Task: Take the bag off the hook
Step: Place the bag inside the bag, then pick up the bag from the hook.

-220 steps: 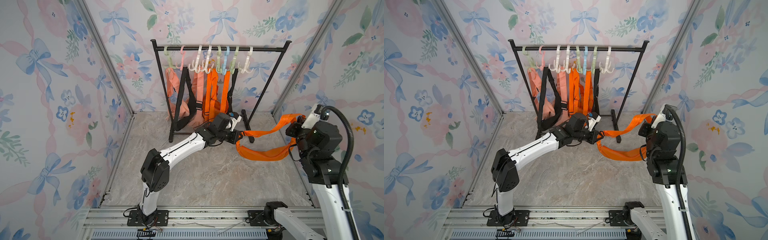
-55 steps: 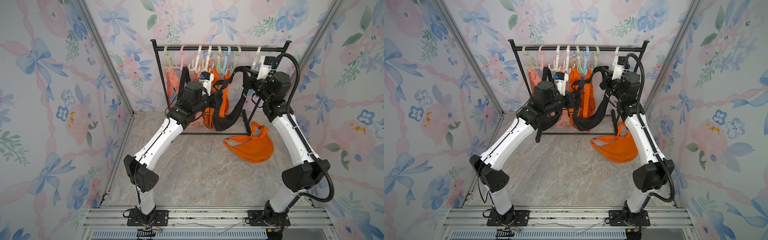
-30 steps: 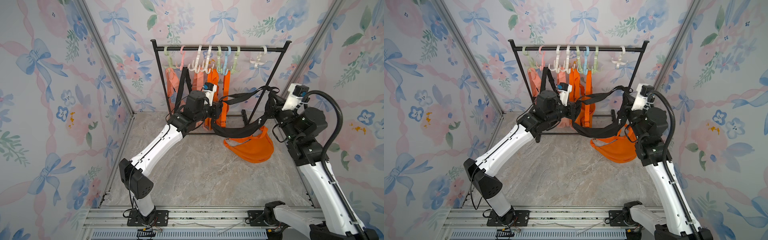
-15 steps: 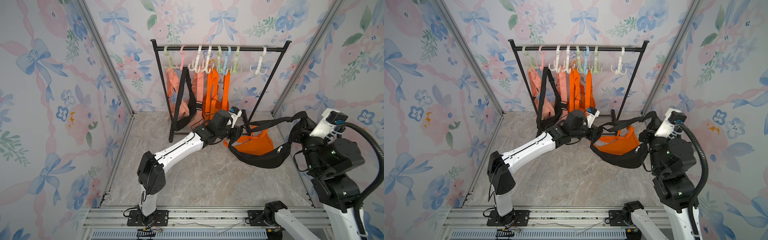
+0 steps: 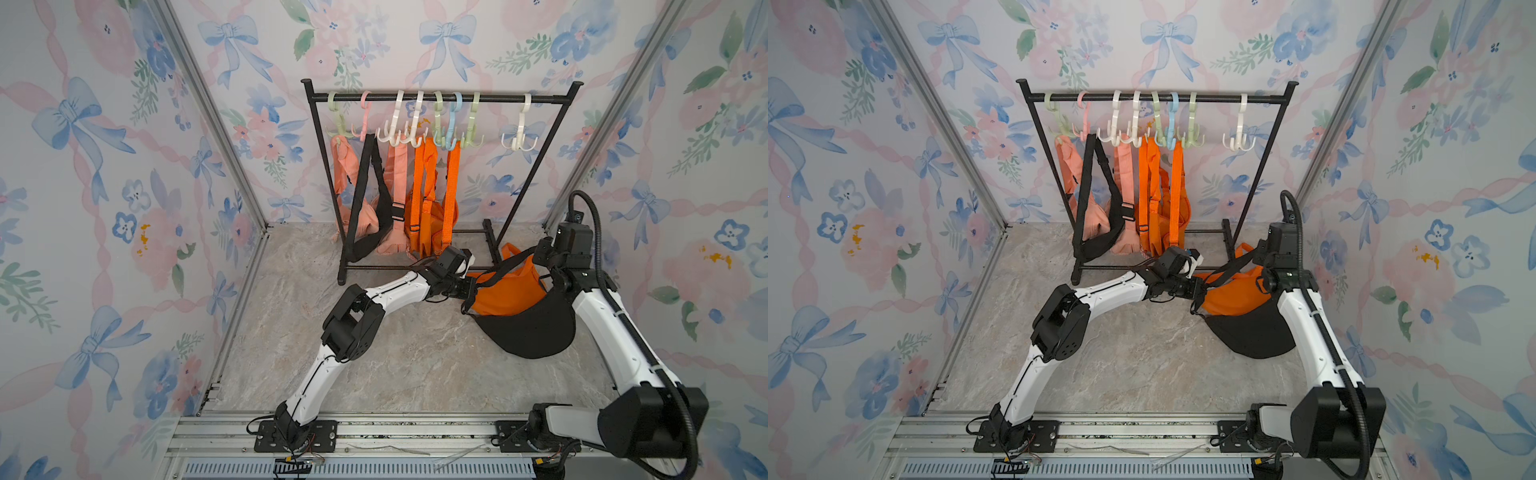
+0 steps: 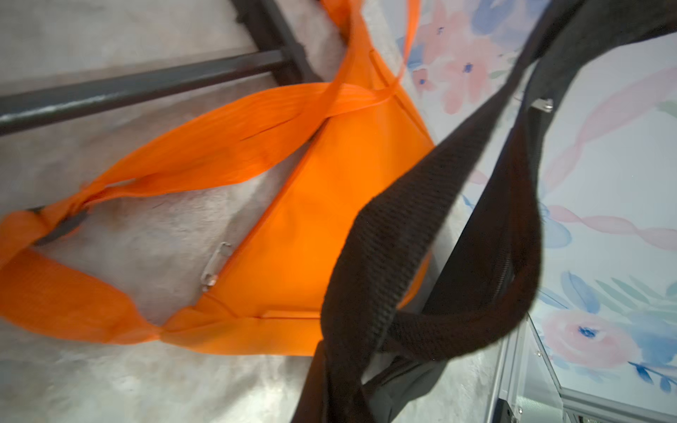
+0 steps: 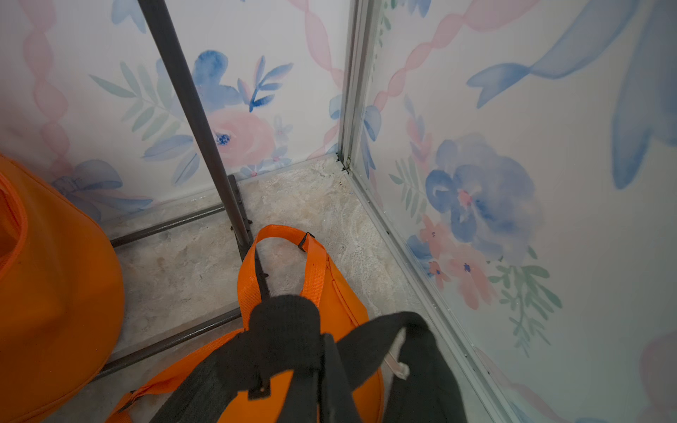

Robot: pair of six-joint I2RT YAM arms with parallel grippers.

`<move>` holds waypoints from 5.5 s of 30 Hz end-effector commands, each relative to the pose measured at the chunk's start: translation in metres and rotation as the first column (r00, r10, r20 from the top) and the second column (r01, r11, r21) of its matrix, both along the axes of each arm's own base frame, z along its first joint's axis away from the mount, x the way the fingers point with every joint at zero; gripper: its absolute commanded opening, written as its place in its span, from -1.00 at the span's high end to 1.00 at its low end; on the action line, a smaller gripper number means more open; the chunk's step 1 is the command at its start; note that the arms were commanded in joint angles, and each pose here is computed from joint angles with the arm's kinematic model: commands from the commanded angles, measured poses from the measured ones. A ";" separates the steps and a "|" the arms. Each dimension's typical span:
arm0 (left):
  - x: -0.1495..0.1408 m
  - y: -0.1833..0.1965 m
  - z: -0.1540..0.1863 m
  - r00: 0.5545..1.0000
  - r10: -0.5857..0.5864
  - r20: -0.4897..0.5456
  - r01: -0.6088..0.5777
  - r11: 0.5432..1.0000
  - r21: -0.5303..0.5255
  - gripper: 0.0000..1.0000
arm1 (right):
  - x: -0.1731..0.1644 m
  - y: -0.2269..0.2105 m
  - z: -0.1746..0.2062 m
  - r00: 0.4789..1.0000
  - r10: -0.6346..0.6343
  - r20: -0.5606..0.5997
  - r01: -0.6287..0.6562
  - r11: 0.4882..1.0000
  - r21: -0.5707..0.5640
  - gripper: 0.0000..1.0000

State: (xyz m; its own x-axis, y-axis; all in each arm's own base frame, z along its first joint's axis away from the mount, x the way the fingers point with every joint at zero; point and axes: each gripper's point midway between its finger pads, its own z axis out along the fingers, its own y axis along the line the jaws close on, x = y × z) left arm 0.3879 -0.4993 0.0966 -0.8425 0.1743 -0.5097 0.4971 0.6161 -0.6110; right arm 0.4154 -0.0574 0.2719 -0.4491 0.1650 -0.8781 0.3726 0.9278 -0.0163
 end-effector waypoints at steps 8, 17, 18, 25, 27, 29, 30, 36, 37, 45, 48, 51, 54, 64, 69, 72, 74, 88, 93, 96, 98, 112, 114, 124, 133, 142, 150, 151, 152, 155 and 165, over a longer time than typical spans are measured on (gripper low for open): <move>0.047 0.012 0.021 0.997 0.073 -0.019 -0.075 0.993 -0.088 0.85 | 0.045 -0.007 -0.016 1.000 -0.002 0.026 0.000 0.998 0.067 1.00; 0.045 0.014 0.023 0.997 0.073 -0.021 -0.075 0.993 -0.088 0.03 | 0.038 -0.018 -0.037 0.999 -0.043 -0.008 0.044 0.994 0.102 0.69; 0.044 0.016 0.026 0.997 0.077 -0.018 -0.079 0.993 -0.087 -0.23 | 0.036 -0.019 -0.036 0.999 -0.047 -0.006 0.047 0.993 0.106 0.60; 0.031 0.030 0.060 0.994 0.100 0.033 -0.096 0.992 -0.085 -0.89 | 0.011 -0.029 -0.022 0.996 -0.088 0.026 0.085 0.990 0.111 0.31; 0.027 0.037 0.072 0.991 0.111 0.071 -0.106 0.992 -0.076 -0.96 | 0.004 -0.030 -0.015 0.995 -0.094 0.045 0.088 0.990 0.112 0.23; 0.027 0.047 0.086 0.984 0.134 0.119 -0.127 0.990 -0.067 -0.96 | 0.001 -0.026 -0.003 0.994 -0.082 0.077 0.072 0.990 0.123 0.08; 0.029 0.053 0.095 0.978 0.151 0.147 -0.143 0.988 -0.064 -0.96 | 0.002 -0.021 0.006 0.993 -0.061 0.097 0.048 0.990 0.130 -0.03; 0.040 0.090 0.143 0.926 0.243 0.288 -0.234 0.970 -0.066 -0.96 | 0.022 0.053 0.061 0.956 0.186 0.226 -0.208 0.975 0.080 -0.47; 0.041 0.096 0.151 0.917 0.257 0.305 -0.248 0.966 -0.069 -0.96 | 0.027 0.070 0.071 0.937 0.241 0.252 -0.267 0.961 0.074 -0.49; 0.053 0.122 0.178 0.871 0.314 0.379 -0.308 0.948 -0.077 -0.96 | 0.065 0.171 0.106 0.791 0.499 0.354 -0.565 0.818 0.111 -0.47; 0.062 0.120 0.183 0.862 0.318 0.394 -0.310 0.947 -0.087 -0.96 | 0.075 0.194 0.107 0.747 0.545 0.381 -0.638 0.750 0.177 -0.38; 0.075 0.111 0.186 0.857 0.309 0.412 -0.301 0.950 -0.086 -0.96 | 0.081 0.199 0.104 0.745 0.546 0.384 -0.647 0.731 0.216 -0.33; 0.088 0.098 0.187 0.858 0.294 0.421 -0.285 0.955 -0.086 -0.96 | 0.078 0.193 0.105 0.747 0.536 0.394 -0.641 0.737 0.213 -0.33; 0.125 0.067 0.204 0.836 0.290 0.466 -0.264 0.957 -0.123 0.53 | 0.060 0.141 0.107 0.785 0.462 0.413 -0.567 0.803 0.181 -0.28; 0.111 0.073 0.231 0.838 0.286 0.465 -0.239 0.958 -0.158 0.83 | 0.072 0.132 0.097 0.799 0.463 0.385 -0.558 0.809 0.184 -0.30; 0.096 0.086 0.250 0.835 0.288 0.469 -0.237 0.957 -0.166 0.87 | 0.086 0.145 0.100 0.763 0.513 0.393 -0.611 0.771 0.180 -0.37; 0.087 0.094 0.260 0.840 0.280 0.465 -0.223 0.959 -0.174 0.87 | 0.095 0.155 0.105 0.736 0.546 0.401 -0.647 0.742 0.175 -0.41; 0.068 0.169 0.309 0.842 0.341 0.418 -0.250 0.933 -0.258 0.87 | 0.149 0.253 0.145 0.478 0.768 0.428 -0.848 0.530 -0.004 -0.33; 0.069 0.192 0.308 0.831 0.375 0.410 -0.292 0.923 -0.252 0.86 | 0.164 0.264 0.154 0.471 0.755 0.456 -0.853 0.522 0.016 -0.16; 0.070 0.201 0.306 0.826 0.392 0.404 -0.313 0.916 -0.249 0.86 | 0.165 0.273 0.158 0.455 0.754 0.473 -0.867 0.496 0.042 0.06; 0.070 0.208 0.308 0.820 0.401 0.408 -0.323 0.913 -0.248 0.86 | 0.162 0.277 0.158 0.448 0.756 0.478 -0.874 0.483 0.056 0.19; 0.079 0.218 0.313 0.805 0.415 0.424 -0.334 0.908 -0.253 0.86 | 0.131 0.272 0.185 0.478 0.739 0.474 -0.839 0.544 -0.001 1.00; 0.079 0.218 0.314 0.803 0.417 0.427 -0.335 0.907 -0.255 0.86 | 0.128 0.270 0.189 0.483 0.736 0.475 -0.834 0.551 -0.005 1.00; 0.078 0.224 0.312 0.793 0.432 0.430 -0.358 0.901 -0.245 0.87 | 0.116 0.253 0.202 0.532 0.687 0.495 -0.786 0.619 -0.015 1.00; 0.074 0.228 0.307 0.789 0.441 0.427 -0.376 0.897 -0.231 0.86 | 0.111 0.247 0.204 0.556 0.665 0.499 -0.766 0.643 -0.002 1.00; 0.073 0.235 0.310 0.773 0.452 0.445 -0.392 0.892 -0.226 0.84 | 0.109 0.244 0.210 0.571 0.647 0.505 -0.748 0.664 -0.004 1.00; 0.078 0.230 0.329 0.759 0.447 0.474 -0.367 0.894 -0.256 0.83 | 0.103 0.248 0.246 0.541 0.654 0.528 -0.727 0.679 -0.096 1.00; 0.078 0.226 0.334 0.761 0.440 0.476 -0.352 0.897 -0.266 0.83 | 0.102 0.250 0.253 0.536 0.658 0.529 -0.723 0.681 -0.115 1.00; 0.078 0.222 0.340 0.760 0.436 0.483 -0.340 0.899 -0.276 0.83 | 0.100 0.252 0.258 0.529 0.661 0.532 -0.720 0.681 -0.131 1.00; 0.078 0.210 0.355 0.748 0.419 0.514 -0.305 0.906 -0.295 0.81 | 0.092 0.260 0.277 0.499 0.671 0.548 -0.718 0.675 -0.172 1.00; 0.072 0.205 0.359 0.749 0.403 0.526 -0.284 0.912 -0.295 0.81 | 0.057 0.246 0.294 0.493 0.658 0.570 -0.662 0.708 -0.245 1.00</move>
